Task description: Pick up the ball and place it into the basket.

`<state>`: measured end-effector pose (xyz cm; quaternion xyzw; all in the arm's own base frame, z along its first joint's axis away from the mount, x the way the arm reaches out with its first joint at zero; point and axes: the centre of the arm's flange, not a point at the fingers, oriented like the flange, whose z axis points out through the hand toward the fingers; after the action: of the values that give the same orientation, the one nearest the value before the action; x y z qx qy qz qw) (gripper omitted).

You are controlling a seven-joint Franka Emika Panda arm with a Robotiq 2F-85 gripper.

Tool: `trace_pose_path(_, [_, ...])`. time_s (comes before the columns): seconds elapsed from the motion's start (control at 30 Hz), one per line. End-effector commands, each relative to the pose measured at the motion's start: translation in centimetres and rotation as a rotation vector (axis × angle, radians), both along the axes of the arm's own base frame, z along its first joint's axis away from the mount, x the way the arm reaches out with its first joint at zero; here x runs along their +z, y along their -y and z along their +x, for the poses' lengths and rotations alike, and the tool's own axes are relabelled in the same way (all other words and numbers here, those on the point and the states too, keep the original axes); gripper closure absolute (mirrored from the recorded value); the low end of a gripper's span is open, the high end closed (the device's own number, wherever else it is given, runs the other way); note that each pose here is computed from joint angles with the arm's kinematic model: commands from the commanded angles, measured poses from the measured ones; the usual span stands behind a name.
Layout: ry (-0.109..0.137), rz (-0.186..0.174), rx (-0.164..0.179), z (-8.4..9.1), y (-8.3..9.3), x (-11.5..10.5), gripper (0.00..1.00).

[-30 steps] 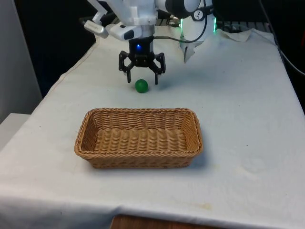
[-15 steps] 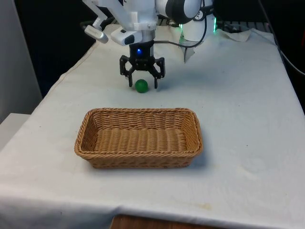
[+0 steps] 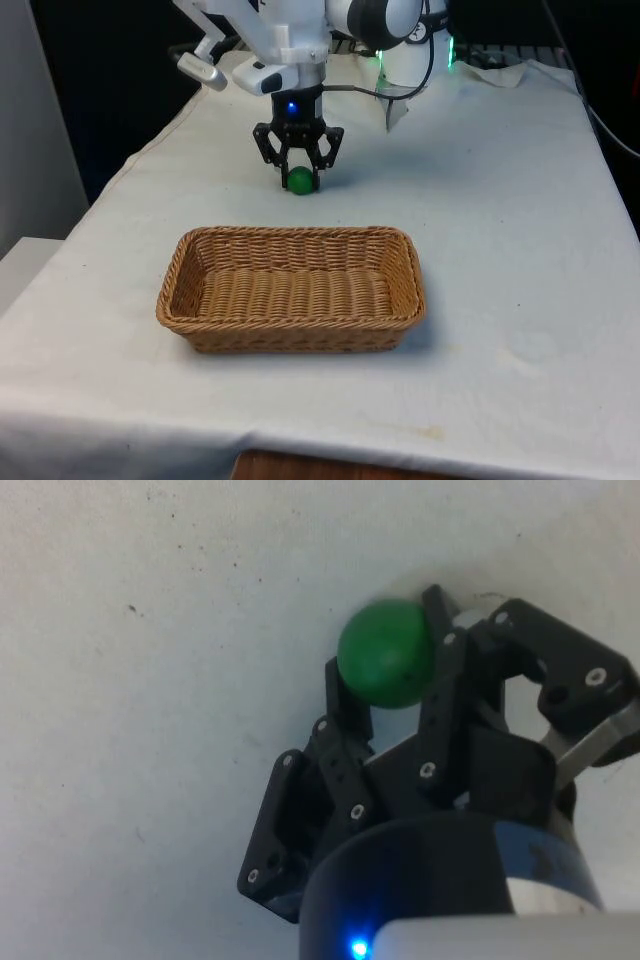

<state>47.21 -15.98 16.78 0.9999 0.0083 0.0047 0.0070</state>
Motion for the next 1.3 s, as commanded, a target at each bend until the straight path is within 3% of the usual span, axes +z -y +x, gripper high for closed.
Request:
trace_pose_path(0.0, [0.014, 0.003, 0.000, 0.1, 0.0, 0.4, 0.99])
trace_pose_path(0.07, [0.010, 0.002, 0.000, 0.2, 0.0, 0.4, 0.99])
trace_pose_path(0.6, [0.075, 0.029, 0.009, 1.2, -0.4, 5.3, 0.99])
trace_pose_path(0.67, [0.086, 0.035, 0.011, 1.0, -0.5, 5.0, 0.99])
trace_pose_path(0.7, [0.079, 0.030, 0.010, 1.4, -0.5, 5.6, 0.99])
trace_pose_path(0.97, [0.112, 0.044, 0.020, 3.1, -1.1, 8.3, 0.99])
trace_pose_path(1.0, [0.104, 0.036, 0.020, 3.4, -1.1, 8.7, 0.99])
trace_pose_path(1.23, [0.127, 0.046, 0.031, 4.6, -1.5, 10.7, 0.99])
trace_pose_path(1.27, [0.118, 0.038, 0.030, 5.0, -1.4, 11.0, 0.99])
